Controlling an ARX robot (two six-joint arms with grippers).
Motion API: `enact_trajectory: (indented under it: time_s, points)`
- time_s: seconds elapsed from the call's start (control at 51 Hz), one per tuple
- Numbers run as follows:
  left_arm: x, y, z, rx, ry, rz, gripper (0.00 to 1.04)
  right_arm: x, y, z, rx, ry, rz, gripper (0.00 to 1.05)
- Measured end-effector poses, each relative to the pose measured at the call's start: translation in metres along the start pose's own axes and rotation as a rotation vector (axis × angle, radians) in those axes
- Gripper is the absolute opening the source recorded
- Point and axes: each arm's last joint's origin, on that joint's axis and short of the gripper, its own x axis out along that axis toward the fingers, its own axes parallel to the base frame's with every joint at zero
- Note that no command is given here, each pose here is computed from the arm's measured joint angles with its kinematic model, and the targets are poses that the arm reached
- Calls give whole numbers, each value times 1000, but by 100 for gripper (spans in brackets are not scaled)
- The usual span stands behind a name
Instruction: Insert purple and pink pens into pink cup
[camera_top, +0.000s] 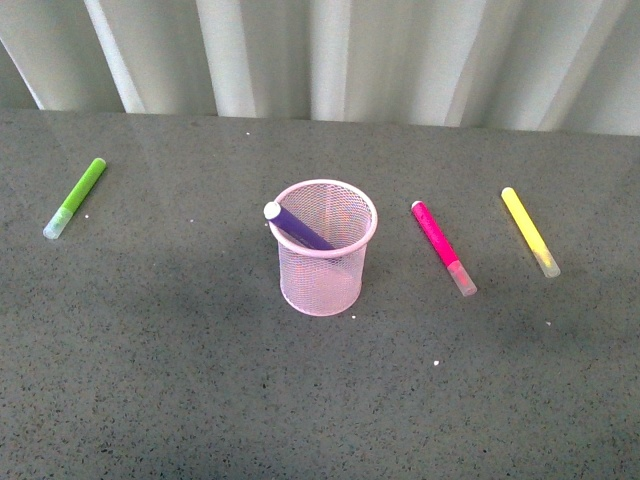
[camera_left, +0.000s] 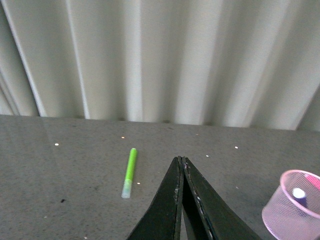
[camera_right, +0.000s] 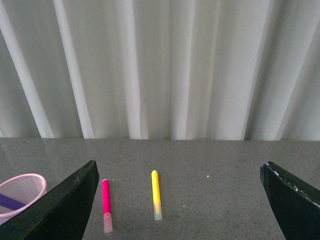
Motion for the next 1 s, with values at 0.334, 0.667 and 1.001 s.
enact_trajectory:
  time_s: [0.334,0.667,1.001]
  points:
    - [-12,-10,5,1,-17,-6,4,0,0,0,0,0,0,98]
    - [-21,-10,6,1,-22,-6,4,0,0,0,0,0,0,98]
    - [-27,-10,6,1,-24,-6,4,0,0,0,0,0,0,98]
